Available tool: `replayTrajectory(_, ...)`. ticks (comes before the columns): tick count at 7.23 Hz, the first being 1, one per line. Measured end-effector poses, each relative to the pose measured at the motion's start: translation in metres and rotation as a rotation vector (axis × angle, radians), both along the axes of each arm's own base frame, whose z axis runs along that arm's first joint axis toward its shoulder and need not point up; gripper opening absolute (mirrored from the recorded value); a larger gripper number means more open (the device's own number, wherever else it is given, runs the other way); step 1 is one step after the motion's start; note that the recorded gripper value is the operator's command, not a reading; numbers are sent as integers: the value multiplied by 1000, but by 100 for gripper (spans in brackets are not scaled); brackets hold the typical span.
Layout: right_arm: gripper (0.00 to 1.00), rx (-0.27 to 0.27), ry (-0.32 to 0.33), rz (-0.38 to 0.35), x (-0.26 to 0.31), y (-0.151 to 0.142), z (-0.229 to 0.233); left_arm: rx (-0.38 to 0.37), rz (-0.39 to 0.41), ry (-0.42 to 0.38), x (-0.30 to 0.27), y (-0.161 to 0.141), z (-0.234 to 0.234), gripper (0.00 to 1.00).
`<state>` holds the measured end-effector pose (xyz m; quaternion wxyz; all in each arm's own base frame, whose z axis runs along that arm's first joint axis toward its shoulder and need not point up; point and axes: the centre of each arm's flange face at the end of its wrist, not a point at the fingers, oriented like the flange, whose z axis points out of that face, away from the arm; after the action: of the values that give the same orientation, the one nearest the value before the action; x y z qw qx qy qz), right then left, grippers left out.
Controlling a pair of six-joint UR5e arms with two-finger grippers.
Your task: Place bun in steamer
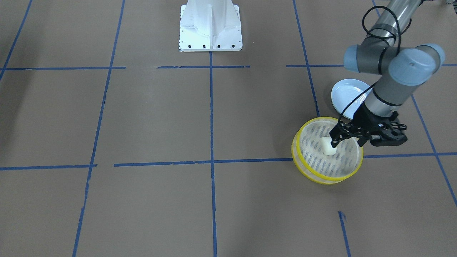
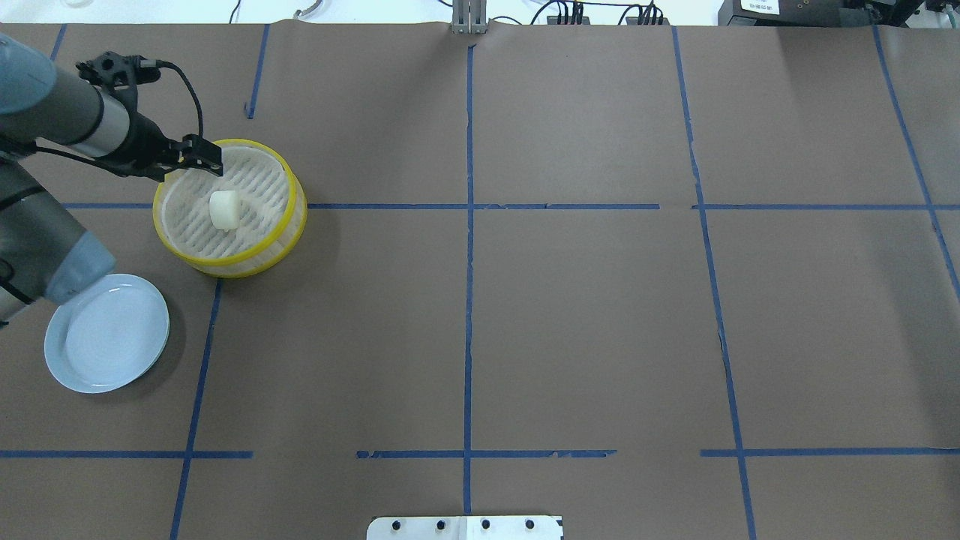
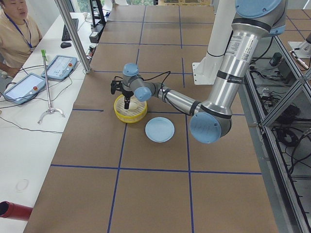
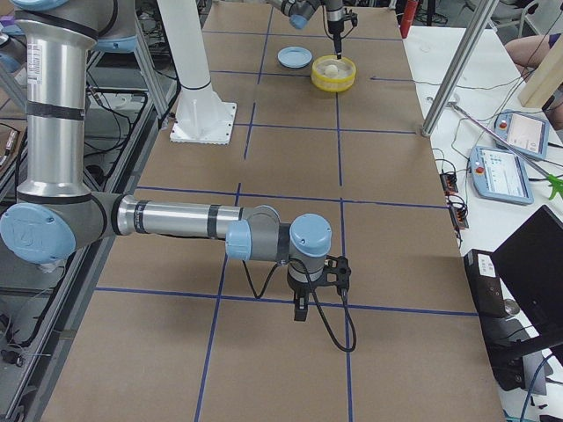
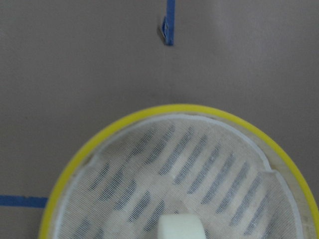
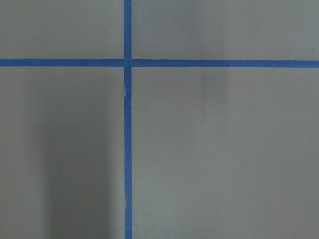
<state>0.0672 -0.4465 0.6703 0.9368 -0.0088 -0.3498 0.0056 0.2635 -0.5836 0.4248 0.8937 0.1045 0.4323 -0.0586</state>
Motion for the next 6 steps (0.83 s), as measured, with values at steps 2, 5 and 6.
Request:
replayTrajectory(2,100,0,0,0,0,0,0,65,48,-36,-106,-17,34,92)
replayTrajectory(5,100,0,0,0,0,0,0,122,92,-46,-236,10,107,90)
replayTrajectory(6,100,0,0,0,0,0,0,126,109,-52,-254,16,120,90)
